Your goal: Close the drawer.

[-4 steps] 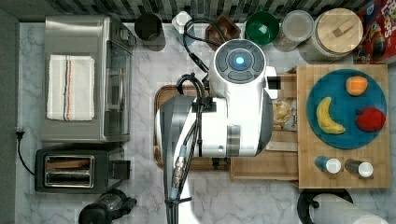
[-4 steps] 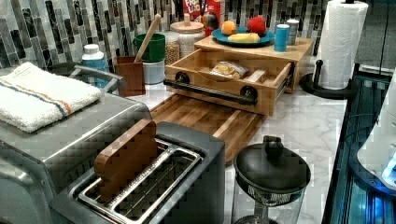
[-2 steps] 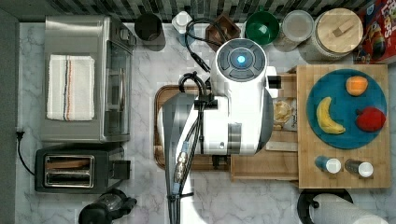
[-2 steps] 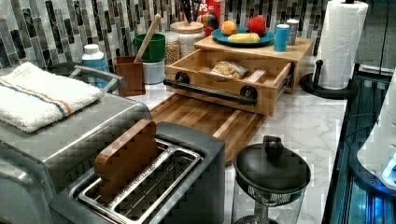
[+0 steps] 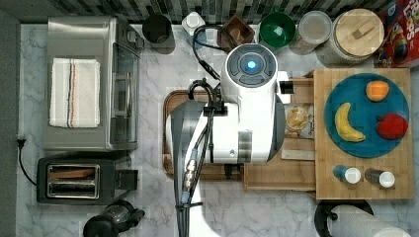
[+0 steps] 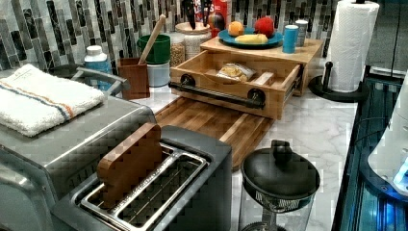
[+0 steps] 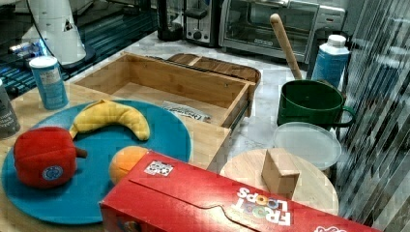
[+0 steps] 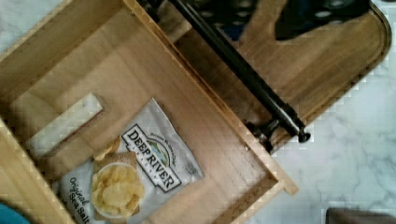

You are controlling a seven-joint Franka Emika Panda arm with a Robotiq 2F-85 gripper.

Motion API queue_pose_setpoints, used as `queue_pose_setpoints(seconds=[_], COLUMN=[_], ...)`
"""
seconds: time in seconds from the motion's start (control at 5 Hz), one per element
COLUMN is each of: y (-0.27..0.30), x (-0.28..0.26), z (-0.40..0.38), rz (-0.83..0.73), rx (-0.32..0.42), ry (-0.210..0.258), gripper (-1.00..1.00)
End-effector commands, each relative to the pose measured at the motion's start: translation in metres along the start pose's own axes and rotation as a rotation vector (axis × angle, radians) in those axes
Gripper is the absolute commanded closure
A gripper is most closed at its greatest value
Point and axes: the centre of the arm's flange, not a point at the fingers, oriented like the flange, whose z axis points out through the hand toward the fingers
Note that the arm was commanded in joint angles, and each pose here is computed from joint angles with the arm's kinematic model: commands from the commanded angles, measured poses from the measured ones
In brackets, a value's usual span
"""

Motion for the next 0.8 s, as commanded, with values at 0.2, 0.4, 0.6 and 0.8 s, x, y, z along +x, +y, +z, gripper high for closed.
queue_pose_setpoints(seconds=[0.2,0.4,0.6,0.8], y=[-0.085,-0.095,-0.094,-0.081], x=[-0.081,-0.084,-0.088,-0.088], z=[0.003,0.023,0.039,0.064], rz=[-0.576,-0.772,-0.845,-0.854], rx=[0.103,0.134,0.089,0.052], ry=[-0.023,-0.071,-0.044,-0.037], gripper=[-1.00,-1.00,-1.00,1.00])
